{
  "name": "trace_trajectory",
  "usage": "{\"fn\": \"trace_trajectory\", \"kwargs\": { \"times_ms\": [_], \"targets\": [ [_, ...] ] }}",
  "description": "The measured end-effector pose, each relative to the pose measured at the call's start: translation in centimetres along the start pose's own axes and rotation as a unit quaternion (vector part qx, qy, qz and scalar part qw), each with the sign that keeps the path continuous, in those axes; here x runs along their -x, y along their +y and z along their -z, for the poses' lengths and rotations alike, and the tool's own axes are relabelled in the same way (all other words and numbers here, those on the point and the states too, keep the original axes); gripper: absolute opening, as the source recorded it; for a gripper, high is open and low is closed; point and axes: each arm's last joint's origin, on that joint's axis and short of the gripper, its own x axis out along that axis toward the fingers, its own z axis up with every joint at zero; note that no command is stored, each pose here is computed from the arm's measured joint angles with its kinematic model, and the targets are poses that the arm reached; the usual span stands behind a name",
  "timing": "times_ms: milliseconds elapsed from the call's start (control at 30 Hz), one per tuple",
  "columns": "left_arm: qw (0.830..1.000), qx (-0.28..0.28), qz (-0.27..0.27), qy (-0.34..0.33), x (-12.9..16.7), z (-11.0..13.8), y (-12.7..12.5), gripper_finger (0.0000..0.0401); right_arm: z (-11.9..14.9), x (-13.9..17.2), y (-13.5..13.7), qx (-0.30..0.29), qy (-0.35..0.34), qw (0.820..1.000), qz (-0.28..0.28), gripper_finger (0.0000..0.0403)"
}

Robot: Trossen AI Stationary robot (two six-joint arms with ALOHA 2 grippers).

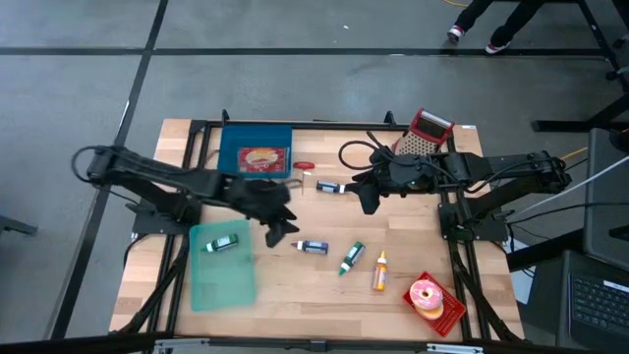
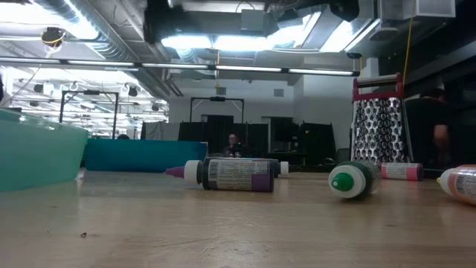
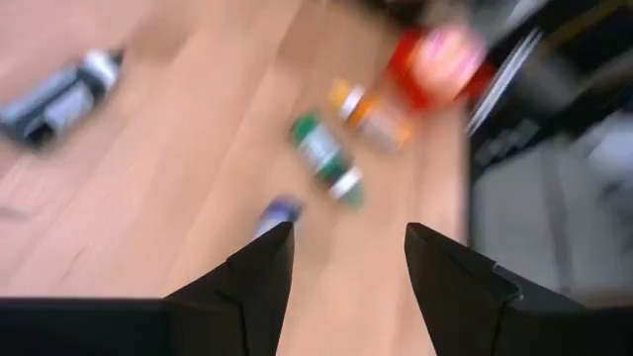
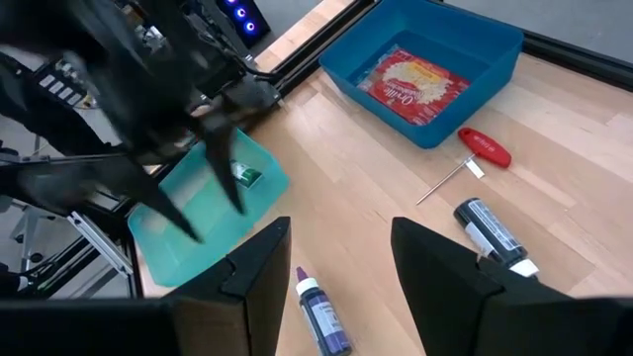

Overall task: Pick & Place Food Item
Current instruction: Put the violet food coloring bottle into the green bin

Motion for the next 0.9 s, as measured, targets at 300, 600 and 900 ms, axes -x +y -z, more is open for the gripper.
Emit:
{"fn": "trace_trajectory", "kwargs": {
  "times_ms": [300,600,900],
  "targets": [
    [0.964,-0.161,-0.084,0.192,-5.1,-0.3,1.2,0.0193,0.0,0.0,0.0,-0.003,-0.001,1.000,-0.001,0.0180],
    [0.936,-0.216,-0.082,0.264,-9.8,1.4,2.1,0.0194,-0.1,0.0,0.0,0.000,-0.007,1.000,0.003,0.0180],
    [0.935,-0.216,-0.086,0.266,-11.0,1.7,2.4,0.0194,-1.6,1.2,1.1,0.020,-0.056,0.997,-0.042,0.0180]
  ]
}}
